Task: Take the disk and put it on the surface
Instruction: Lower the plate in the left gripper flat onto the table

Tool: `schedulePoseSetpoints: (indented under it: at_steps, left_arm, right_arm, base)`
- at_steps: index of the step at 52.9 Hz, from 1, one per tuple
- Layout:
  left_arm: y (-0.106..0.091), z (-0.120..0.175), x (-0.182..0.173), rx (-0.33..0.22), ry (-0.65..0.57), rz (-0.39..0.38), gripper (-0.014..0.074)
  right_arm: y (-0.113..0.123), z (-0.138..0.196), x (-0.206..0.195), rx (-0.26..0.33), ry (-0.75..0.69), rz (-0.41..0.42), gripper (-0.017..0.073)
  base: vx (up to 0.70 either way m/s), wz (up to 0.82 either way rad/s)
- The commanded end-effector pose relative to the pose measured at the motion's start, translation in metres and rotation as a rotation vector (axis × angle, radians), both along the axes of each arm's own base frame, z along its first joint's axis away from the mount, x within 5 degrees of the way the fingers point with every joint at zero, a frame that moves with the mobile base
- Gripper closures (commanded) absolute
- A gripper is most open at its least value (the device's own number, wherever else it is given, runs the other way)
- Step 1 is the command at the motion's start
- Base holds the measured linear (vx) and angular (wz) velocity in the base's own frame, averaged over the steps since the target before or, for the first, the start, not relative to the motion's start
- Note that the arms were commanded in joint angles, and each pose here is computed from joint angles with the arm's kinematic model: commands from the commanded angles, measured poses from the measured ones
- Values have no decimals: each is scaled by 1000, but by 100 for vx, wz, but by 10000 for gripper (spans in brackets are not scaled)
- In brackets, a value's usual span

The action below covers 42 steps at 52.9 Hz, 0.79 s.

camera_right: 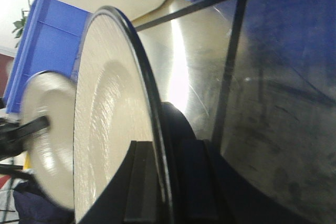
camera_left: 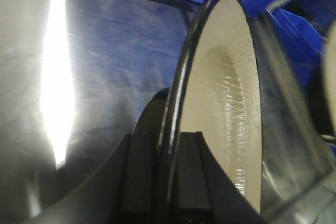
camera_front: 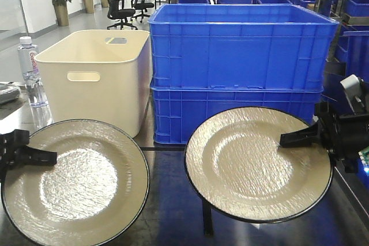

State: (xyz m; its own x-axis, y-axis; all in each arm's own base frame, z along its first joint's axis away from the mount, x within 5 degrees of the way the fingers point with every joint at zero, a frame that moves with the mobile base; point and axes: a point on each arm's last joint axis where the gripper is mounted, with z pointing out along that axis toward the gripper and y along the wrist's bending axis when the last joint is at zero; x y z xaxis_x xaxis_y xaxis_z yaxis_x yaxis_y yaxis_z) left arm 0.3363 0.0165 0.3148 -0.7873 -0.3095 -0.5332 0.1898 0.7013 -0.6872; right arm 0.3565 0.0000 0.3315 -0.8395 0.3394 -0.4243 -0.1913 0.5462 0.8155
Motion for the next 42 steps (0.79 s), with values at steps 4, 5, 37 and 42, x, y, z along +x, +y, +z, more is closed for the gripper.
schedulePoseSetpoints:
  at_steps: [4,5,37,42]
  left_arm:
    - [-5,7,15,-153,-22,47,596]
    - [-6,4,17,-155,-14,46,596]
    - [-43,-44,44,-42,-10,-58,318]
    - [-43,-44,44,-6,-37,-82,198]
  right_arm:
    - [6,44,-8,169,-138,-13,568]
    - [6,44,-8,172,-139,-14,568]
    - [6,46,-8,185,-158,-13,568]
    - [6,46,-8,183,-161,-14,568]
  base:
    - [0,0]
    - [0,0]
    - [0,0]
    - [0,0]
